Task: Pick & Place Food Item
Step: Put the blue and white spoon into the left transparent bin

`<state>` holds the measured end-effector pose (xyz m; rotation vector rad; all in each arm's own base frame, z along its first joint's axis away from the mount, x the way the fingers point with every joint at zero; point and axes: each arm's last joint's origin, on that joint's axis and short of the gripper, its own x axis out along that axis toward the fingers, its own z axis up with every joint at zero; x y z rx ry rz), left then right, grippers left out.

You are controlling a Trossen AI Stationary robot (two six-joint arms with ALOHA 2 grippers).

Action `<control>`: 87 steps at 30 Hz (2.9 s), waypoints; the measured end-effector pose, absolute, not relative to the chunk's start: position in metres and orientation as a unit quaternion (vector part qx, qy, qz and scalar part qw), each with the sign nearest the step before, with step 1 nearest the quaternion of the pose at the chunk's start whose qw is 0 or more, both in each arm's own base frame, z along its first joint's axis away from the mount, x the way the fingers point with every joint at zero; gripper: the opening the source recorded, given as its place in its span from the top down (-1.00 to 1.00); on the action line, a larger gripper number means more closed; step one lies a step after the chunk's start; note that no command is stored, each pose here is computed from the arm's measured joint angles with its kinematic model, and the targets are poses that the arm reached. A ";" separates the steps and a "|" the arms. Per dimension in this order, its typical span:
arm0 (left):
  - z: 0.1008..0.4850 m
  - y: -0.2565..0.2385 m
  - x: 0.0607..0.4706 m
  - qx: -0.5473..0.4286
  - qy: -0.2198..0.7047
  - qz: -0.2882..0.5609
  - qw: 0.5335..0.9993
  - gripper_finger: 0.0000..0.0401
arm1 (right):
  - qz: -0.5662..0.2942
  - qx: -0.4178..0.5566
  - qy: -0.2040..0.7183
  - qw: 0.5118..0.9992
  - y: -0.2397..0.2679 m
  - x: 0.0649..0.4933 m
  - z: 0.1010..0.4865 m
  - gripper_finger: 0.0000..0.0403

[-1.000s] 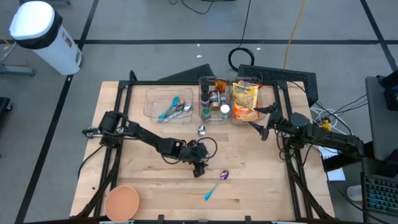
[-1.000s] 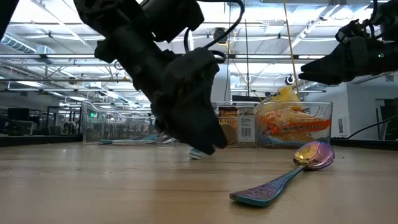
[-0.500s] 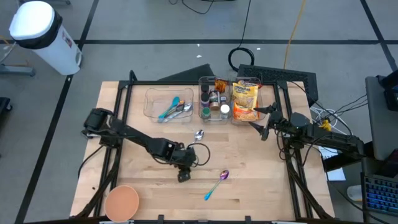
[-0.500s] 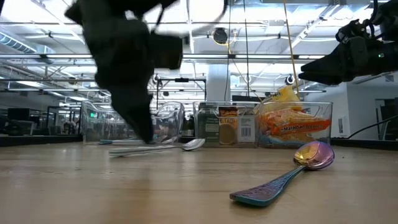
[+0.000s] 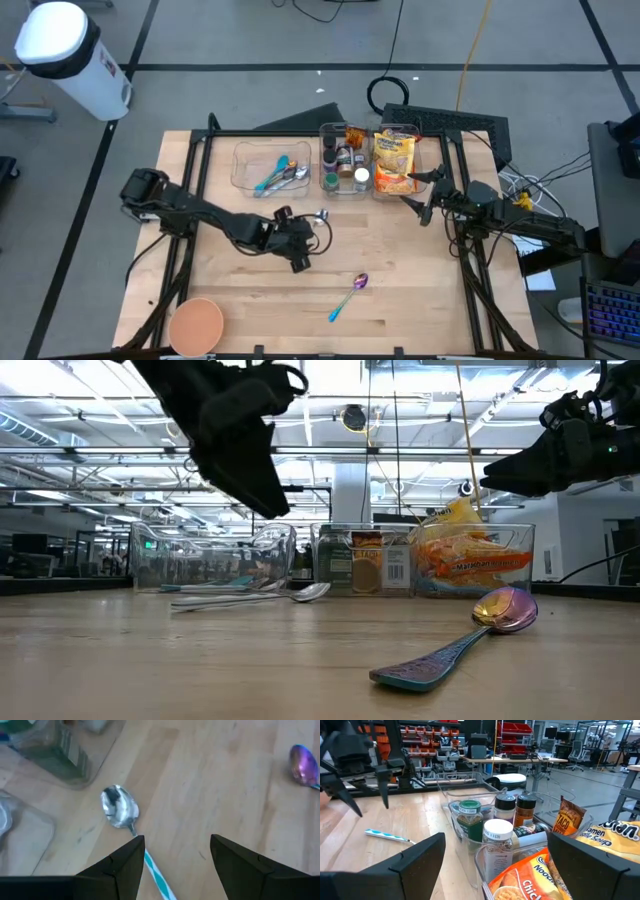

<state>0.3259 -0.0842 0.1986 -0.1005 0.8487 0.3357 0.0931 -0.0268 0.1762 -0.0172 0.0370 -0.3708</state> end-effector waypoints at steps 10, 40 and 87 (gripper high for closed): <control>0.191 -0.054 0.329 -0.067 0.412 0.204 0.885 -0.17 | -0.184 -0.009 0.018 0.983 -0.027 0.093 0.176 -0.73; 0.151 -0.029 0.317 -0.157 0.359 0.209 0.896 -0.17 | -0.184 -0.009 0.018 0.983 -0.027 0.093 0.176 -0.73; 0.105 -0.041 0.330 -0.134 0.390 0.210 0.886 0.88 | -0.184 -0.009 0.018 0.983 -0.027 0.093 0.176 -0.73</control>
